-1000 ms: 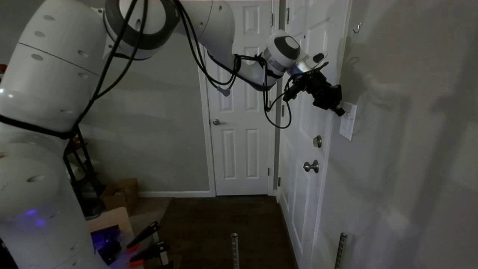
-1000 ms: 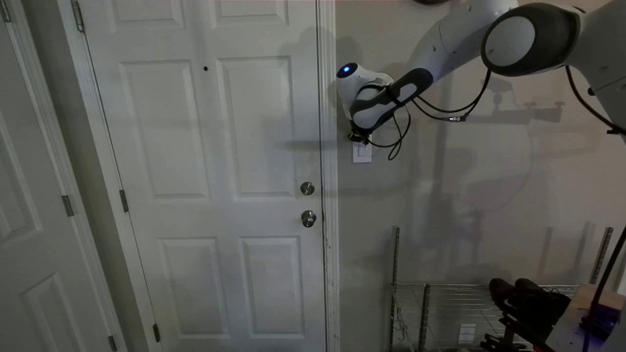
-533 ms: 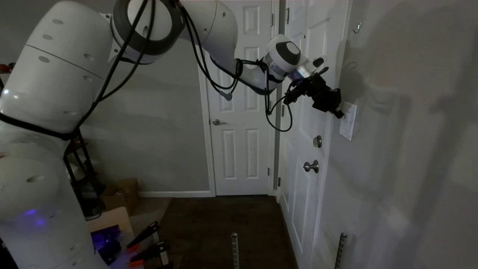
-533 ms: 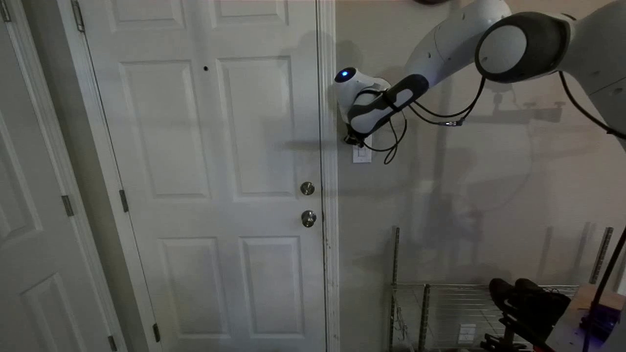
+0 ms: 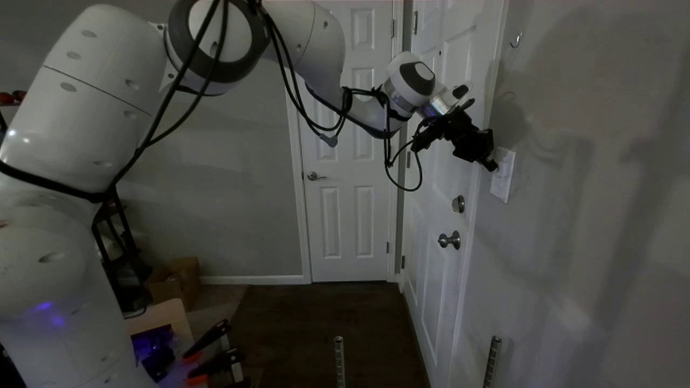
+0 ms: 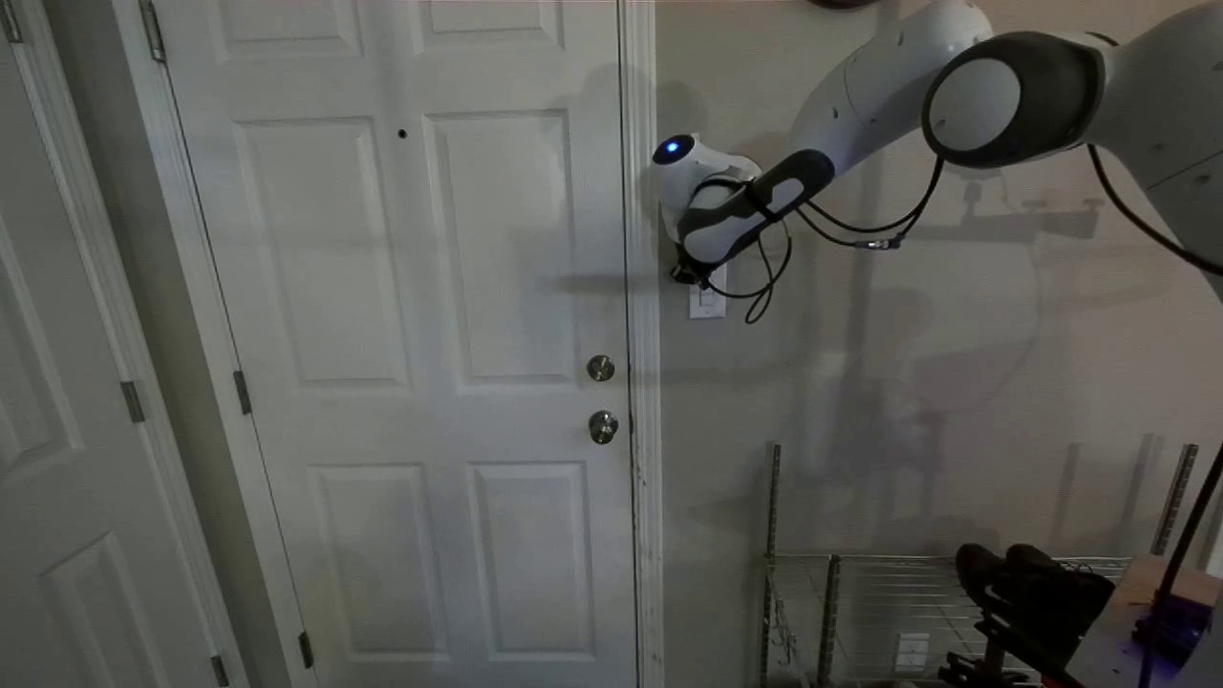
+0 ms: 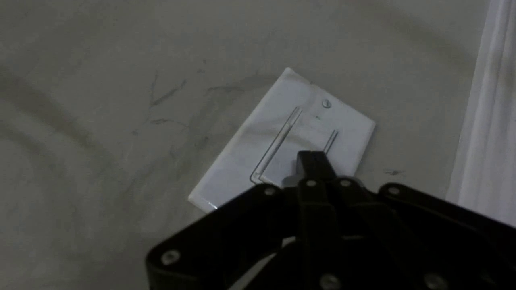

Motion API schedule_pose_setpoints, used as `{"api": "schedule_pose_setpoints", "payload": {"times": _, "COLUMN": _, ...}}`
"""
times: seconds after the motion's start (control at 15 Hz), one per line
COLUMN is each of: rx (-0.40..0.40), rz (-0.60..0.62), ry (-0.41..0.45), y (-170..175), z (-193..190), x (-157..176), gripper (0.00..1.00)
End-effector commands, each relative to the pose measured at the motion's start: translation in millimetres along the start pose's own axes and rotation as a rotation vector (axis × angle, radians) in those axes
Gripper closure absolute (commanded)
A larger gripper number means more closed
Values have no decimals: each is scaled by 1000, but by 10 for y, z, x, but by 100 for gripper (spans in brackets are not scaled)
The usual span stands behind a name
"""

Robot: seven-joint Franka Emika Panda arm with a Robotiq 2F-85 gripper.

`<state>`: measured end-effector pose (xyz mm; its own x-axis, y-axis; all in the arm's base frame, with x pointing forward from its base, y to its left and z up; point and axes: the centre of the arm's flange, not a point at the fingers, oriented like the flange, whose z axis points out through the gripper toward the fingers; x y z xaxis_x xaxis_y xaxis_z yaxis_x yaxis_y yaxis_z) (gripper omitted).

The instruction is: Turn on the light switch on the wall

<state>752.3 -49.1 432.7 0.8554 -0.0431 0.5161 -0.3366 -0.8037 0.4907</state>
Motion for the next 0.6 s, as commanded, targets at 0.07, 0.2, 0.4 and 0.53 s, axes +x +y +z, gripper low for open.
{"api": "schedule_pose_setpoints", "payload": {"times": 0.07, "rx": -74, "rz": 76, "ry": -2, "y": 99, "z": 263, "x": 40, "gripper": 98}}
{"api": "schedule_pose_setpoints", "payload": {"times": 0.2, "rx": -85, "rz": 97, "ry": 4, "y": 77, "z": 267, "x": 54, "gripper": 99}}
{"api": "schedule_pose_setpoints", "payload": {"times": 0.4, "rx": -101, "rz": 116, "ry": 4, "y": 32, "z": 208, "x": 62, "gripper": 98}}
{"api": "schedule_pose_setpoints", "payload": {"times": 0.53, "rx": -68, "rz": 122, "ry": -24, "y": -20, "z": 110, "x": 56, "gripper": 98}}
